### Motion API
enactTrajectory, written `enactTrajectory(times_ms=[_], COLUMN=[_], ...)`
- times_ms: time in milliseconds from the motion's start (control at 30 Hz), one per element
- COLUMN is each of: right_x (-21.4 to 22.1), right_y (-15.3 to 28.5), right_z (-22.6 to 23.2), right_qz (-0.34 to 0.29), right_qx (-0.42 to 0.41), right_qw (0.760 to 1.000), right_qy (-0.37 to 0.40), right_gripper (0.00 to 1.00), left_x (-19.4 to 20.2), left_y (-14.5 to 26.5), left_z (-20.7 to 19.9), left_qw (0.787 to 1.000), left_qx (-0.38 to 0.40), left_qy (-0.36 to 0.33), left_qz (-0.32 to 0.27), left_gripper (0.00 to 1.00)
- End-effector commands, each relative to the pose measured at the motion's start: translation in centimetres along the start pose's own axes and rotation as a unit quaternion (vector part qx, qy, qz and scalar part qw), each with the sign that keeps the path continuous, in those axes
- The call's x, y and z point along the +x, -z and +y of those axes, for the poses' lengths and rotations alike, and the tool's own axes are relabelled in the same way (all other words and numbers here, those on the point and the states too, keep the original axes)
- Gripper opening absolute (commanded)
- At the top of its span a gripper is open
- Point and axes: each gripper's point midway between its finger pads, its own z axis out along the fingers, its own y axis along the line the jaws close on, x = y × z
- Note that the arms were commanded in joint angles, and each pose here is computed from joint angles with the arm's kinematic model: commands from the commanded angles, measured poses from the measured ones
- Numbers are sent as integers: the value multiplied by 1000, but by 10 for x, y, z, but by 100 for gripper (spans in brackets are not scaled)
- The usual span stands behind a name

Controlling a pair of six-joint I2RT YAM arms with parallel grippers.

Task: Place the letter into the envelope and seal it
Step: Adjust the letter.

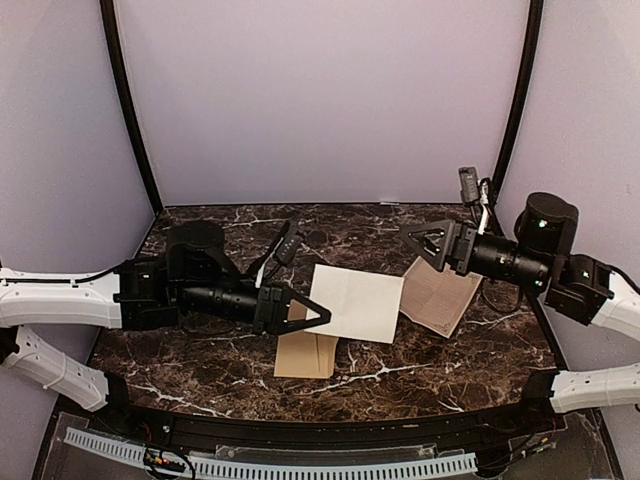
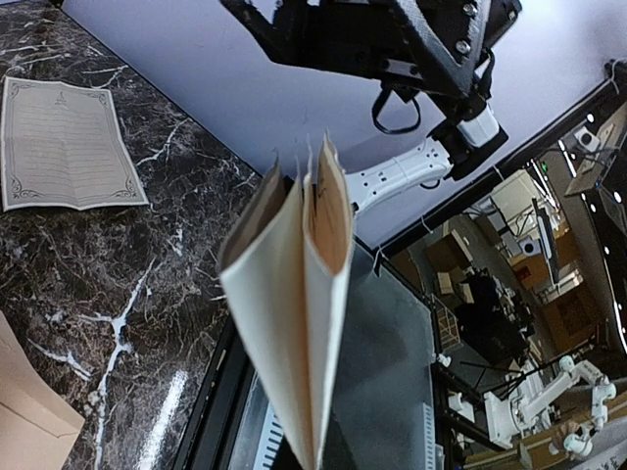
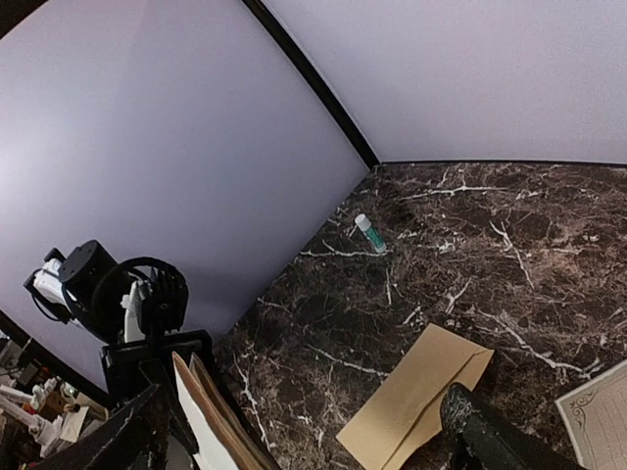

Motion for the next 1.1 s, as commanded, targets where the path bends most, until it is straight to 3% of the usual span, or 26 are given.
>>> enactTrajectory(times_ms=[0, 133, 500, 1067], right_x=[20, 31, 67, 115], right_y=[-4, -10, -17, -7], right_z=[9, 28, 53, 90], right_qz=[101, 170, 266, 357], right_qx=[-47, -107, -231, -316], right_qw=[993, 978, 935, 878], right_qy=[32, 56, 25, -34], right_gripper=[94, 98, 99, 94], left_x=[15, 30, 47, 43], left_y=[-1, -2, 4, 1], left_z=[-16, -21, -39, -42], left_qw=[995, 988, 975, 971], left_qx=[32, 55, 116, 128], left_qy=[-50, -50, -34, -51], left_qz=[82, 134, 184, 197], left_gripper=[0, 0, 0, 0])
